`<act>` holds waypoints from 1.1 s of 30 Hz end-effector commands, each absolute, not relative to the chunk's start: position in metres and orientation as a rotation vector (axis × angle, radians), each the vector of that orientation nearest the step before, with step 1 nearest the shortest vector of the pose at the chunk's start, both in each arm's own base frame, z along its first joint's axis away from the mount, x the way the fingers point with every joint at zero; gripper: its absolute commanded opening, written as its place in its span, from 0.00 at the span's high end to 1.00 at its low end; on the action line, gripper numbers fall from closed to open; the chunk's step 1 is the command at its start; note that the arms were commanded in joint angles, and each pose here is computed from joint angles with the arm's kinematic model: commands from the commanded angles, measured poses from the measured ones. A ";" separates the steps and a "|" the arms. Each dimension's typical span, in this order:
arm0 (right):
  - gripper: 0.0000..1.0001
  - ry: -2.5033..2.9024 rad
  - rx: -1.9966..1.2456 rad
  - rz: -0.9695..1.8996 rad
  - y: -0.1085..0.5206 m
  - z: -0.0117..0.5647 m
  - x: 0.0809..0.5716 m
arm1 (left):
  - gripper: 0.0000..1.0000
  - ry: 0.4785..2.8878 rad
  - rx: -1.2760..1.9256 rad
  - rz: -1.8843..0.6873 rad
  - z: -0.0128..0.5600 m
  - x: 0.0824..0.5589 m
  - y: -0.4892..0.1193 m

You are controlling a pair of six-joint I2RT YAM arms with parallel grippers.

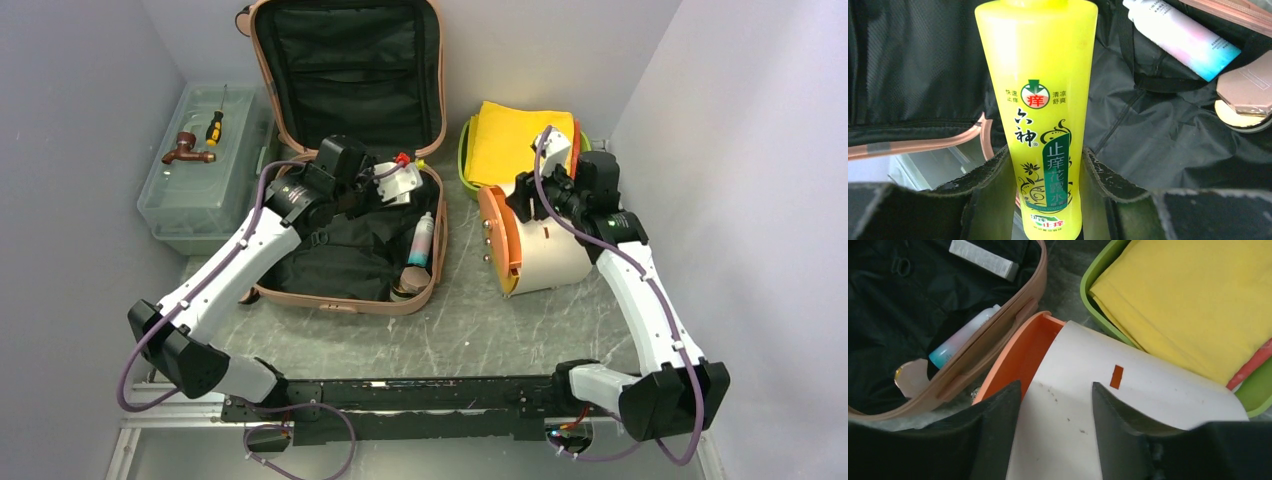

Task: Open, take out, and arrange the luggage
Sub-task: Open the drawer in the storage box.

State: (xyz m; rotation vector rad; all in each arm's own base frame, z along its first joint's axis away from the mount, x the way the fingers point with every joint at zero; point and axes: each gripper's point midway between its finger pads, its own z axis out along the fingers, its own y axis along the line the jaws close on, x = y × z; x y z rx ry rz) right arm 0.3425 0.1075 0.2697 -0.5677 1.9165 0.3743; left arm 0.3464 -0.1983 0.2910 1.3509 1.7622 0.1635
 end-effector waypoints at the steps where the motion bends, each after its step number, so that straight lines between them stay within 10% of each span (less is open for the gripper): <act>1: 0.53 1.872 -0.579 0.352 0.111 0.293 0.348 | 1.00 1.727 1.241 0.093 0.305 0.350 -0.197; 7: 0.83 1.889 -0.638 0.396 0.130 0.284 0.339 | 1.00 1.757 1.224 0.068 0.298 0.351 -0.194; 20: 0.90 1.979 -0.705 0.290 0.138 0.255 0.328 | 1.00 1.787 1.200 0.021 0.298 0.354 -0.197; 33: 0.08 2.016 -0.843 0.315 0.162 0.251 0.319 | 1.00 1.794 1.204 -0.008 0.299 0.354 -0.200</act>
